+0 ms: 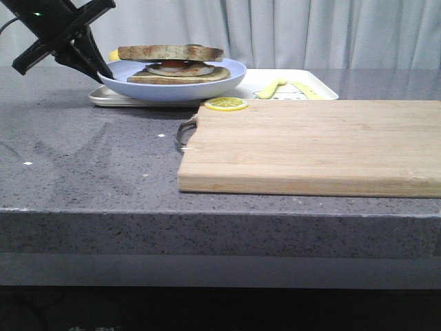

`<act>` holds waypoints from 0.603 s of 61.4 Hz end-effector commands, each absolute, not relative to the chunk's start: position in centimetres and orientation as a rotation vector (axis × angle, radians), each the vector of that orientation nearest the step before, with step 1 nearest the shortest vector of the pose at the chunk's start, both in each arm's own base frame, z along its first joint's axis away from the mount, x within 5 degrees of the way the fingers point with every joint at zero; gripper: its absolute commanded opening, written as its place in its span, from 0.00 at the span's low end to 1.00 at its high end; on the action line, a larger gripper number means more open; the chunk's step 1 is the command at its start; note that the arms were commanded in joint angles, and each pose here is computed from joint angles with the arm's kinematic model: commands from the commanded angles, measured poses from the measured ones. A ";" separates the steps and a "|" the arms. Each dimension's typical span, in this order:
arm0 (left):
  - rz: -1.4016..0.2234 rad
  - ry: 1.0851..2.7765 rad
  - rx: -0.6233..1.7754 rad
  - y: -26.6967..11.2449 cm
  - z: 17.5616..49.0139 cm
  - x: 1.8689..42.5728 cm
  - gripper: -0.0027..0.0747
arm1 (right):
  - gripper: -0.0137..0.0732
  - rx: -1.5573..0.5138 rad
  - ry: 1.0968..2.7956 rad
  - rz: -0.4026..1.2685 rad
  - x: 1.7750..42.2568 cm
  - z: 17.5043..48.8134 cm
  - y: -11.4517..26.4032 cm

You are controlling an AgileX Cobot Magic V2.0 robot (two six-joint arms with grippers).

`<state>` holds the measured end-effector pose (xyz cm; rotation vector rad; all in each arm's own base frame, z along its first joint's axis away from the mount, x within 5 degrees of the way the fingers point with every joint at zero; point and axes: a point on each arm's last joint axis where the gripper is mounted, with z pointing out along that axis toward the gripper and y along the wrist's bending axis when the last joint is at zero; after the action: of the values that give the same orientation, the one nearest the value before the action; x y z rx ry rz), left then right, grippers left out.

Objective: Place bread and move sandwich to tray
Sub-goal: 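Lower the plate onto the white tray and release with the left gripper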

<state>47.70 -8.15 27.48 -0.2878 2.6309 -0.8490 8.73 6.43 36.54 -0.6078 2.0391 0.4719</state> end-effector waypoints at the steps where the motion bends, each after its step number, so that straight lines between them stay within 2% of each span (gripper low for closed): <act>1: -0.931 2.482 -0.262 -8.7 32.5 46.8 0.21 | 0.57 -0.575 1.958 0.480 8.9 37.8 6.4; 7: -0.929 2.482 -0.256 -8.7 32.5 46.8 0.29 | 0.57 -0.575 1.958 0.480 8.9 37.8 6.4; 21: -0.892 2.478 -0.091 -8.8 33.7 45.9 0.30 | 0.57 -0.575 1.958 0.480 8.9 37.8 6.4; 37: -0.832 2.388 0.159 -8.7 38.8 42.5 0.29 | 0.57 -0.575 1.958 0.480 8.9 37.8 6.4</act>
<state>45.33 -8.19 32.41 0.0372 2.5572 -0.8049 8.73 6.43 36.53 -0.6080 2.0396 0.4719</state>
